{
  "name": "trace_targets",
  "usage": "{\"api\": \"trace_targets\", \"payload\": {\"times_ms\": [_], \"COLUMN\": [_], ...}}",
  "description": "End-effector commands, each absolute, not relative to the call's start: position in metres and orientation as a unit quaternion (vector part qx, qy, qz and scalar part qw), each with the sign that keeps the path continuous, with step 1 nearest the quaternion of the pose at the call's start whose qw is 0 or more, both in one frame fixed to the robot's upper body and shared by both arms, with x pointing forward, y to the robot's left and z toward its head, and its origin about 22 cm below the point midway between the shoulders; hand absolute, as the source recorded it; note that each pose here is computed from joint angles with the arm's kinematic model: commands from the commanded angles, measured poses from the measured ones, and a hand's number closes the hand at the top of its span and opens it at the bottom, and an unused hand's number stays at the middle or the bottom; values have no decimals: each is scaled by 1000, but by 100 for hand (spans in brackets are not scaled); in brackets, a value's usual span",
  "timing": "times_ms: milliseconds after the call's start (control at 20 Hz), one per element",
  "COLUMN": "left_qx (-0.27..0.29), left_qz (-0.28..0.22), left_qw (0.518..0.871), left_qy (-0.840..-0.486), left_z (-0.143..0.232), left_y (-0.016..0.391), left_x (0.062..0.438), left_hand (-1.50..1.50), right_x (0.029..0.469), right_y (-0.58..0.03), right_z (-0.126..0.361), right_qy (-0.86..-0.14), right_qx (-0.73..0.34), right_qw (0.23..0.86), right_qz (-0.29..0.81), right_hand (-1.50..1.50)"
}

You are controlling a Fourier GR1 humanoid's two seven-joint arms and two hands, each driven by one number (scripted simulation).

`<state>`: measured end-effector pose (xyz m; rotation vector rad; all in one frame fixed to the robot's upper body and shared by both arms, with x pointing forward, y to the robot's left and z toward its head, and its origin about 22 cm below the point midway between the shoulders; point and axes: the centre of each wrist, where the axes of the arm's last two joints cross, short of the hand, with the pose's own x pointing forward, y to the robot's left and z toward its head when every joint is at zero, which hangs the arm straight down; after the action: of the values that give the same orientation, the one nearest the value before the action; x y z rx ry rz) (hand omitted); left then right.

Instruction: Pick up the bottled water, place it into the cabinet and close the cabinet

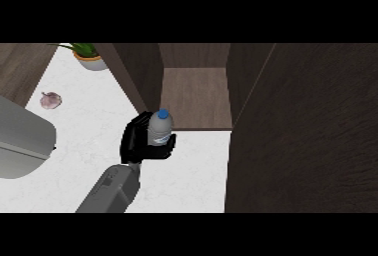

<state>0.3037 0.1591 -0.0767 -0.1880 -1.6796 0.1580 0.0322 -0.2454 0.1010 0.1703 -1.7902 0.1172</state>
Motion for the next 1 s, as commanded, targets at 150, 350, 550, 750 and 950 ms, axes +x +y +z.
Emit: {"api": "trace_targets", "payload": {"times_ms": [150,350,550,750,950], "left_qx": [-85,-42,-10,4,92], "left_qz": [39,6,32,37,1], "left_qw": [636,633,645,663,637], "left_qy": [-766,-773,-764,-747,-765], "left_z": [-9,0,12,10,11], "left_y": [102,97,88,90,116], "left_x": [343,351,356,355,366], "left_hand": [150,150,150,150,150], "right_x": [38,35,38,41,43], "right_y": [-248,-247,-245,-250,-251], "right_z": [106,111,117,107,107], "right_qy": [-797,-795,-798,-799,-799], "right_qx": [82,87,95,85,94], "right_qw": [597,600,593,593,591], "right_qz": [33,39,47,48,59], "right_hand": [-150,-150,-150,-150,-150]}}
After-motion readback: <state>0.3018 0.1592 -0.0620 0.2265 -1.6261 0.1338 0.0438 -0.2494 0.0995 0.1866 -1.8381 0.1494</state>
